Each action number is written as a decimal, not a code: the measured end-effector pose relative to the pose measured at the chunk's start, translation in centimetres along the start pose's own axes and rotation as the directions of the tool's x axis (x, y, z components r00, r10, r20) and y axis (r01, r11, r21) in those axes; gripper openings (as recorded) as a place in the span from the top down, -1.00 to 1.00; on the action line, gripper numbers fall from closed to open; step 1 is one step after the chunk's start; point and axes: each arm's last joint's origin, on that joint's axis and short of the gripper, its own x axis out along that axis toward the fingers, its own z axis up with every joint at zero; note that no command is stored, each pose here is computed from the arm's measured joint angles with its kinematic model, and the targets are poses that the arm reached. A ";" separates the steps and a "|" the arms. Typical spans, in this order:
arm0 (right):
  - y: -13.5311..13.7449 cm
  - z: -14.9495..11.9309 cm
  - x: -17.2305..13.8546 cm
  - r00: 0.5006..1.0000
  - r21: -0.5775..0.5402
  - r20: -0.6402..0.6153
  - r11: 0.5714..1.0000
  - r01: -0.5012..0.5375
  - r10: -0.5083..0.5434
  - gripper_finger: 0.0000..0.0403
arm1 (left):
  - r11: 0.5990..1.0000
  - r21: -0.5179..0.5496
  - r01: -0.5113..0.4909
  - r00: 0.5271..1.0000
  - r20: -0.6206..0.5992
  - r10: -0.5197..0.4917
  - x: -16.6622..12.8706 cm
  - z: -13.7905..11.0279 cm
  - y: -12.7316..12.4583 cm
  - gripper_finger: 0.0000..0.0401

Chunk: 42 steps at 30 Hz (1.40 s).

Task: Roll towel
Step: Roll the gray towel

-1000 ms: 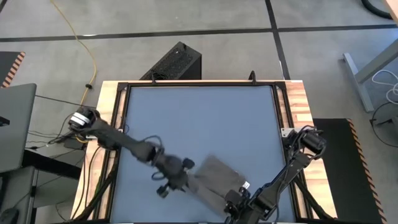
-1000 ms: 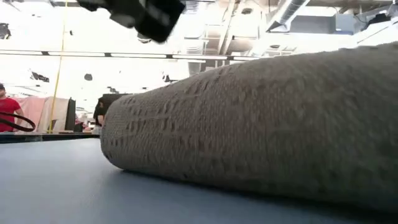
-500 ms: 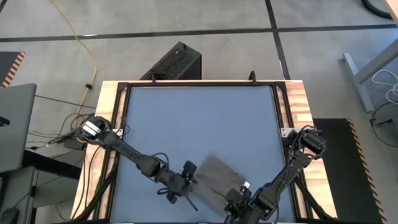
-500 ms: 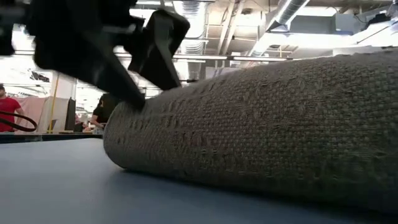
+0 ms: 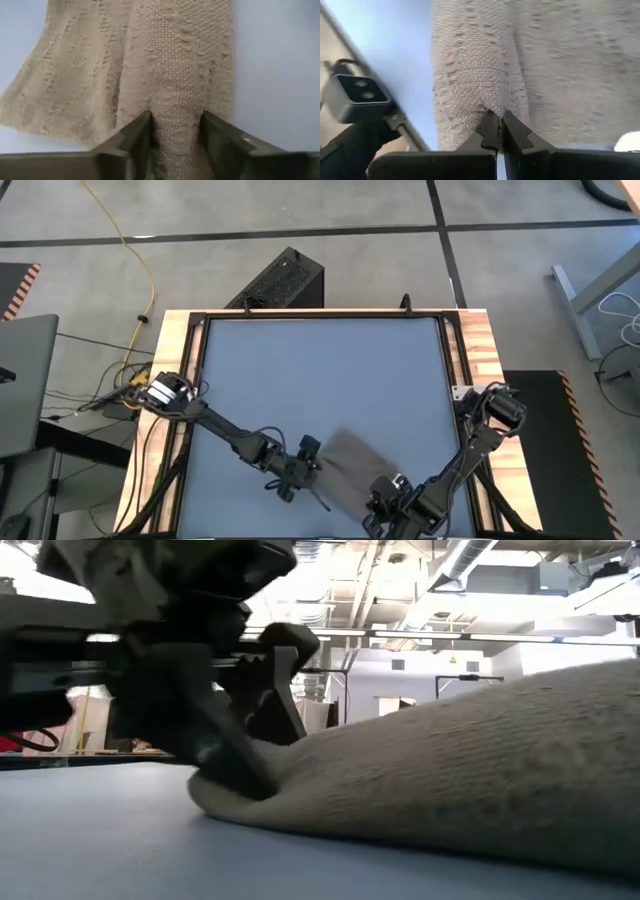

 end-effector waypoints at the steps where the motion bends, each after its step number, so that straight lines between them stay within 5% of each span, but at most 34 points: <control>1: -0.2 -0.1 -0.1 1.000 0.012 0.000 1.000 0.017 -0.017 0.89 | 1.000 -0.020 0.013 1.000 -0.002 -0.013 0.1 0.0 0.3 0.31; 7: -1.2 -0.6 -0.3 0.995 0.035 -0.014 0.994 0.104 -0.103 0.89 | 0.974 -0.140 0.180 0.983 0.063 -0.172 0.3 1.1 3.1 0.91; 13: -1.3 -0.6 -0.4 0.993 -0.038 -0.032 0.993 0.113 -0.114 0.72 | 0.938 -0.207 0.277 0.961 0.083 -0.265 0.2 1.9 5.8 0.91; 22: -1.3 0.9 -3.7 0.994 -0.136 -0.066 0.987 0.081 -0.091 0.16 | 0.865 -0.326 0.380 0.925 0.113 -0.363 0.3 1.2 8.4 0.91; 27: -0.5 1.6 -5.7 0.997 -0.192 0.070 0.981 -0.026 0.040 -0.04 | 0.804 -0.412 0.429 0.902 0.148 -0.406 0.3 0.9 9.4 0.92; 32: 1.2 1.2 -4.0 0.981 -0.415 0.116 0.905 -0.097 0.158 -0.06 | 0.725 -0.516 0.457 0.884 0.176 -0.432 0.9 0.3 10.5 0.92; 38: 0.7 1.5 -0.9 0.989 -0.445 0.132 0.895 0.002 0.064 0.03 | 0.559 -0.575 0.598 0.767 0.208 -0.606 4.6 -0.9 10.5 0.91; 42: 0.5 1.5 -0.5 0.991 -0.441 0.127 0.897 0.019 0.042 0.10 | 0.575 -0.476 0.666 0.724 0.225 -0.652 6.0 0.0 10.5 0.91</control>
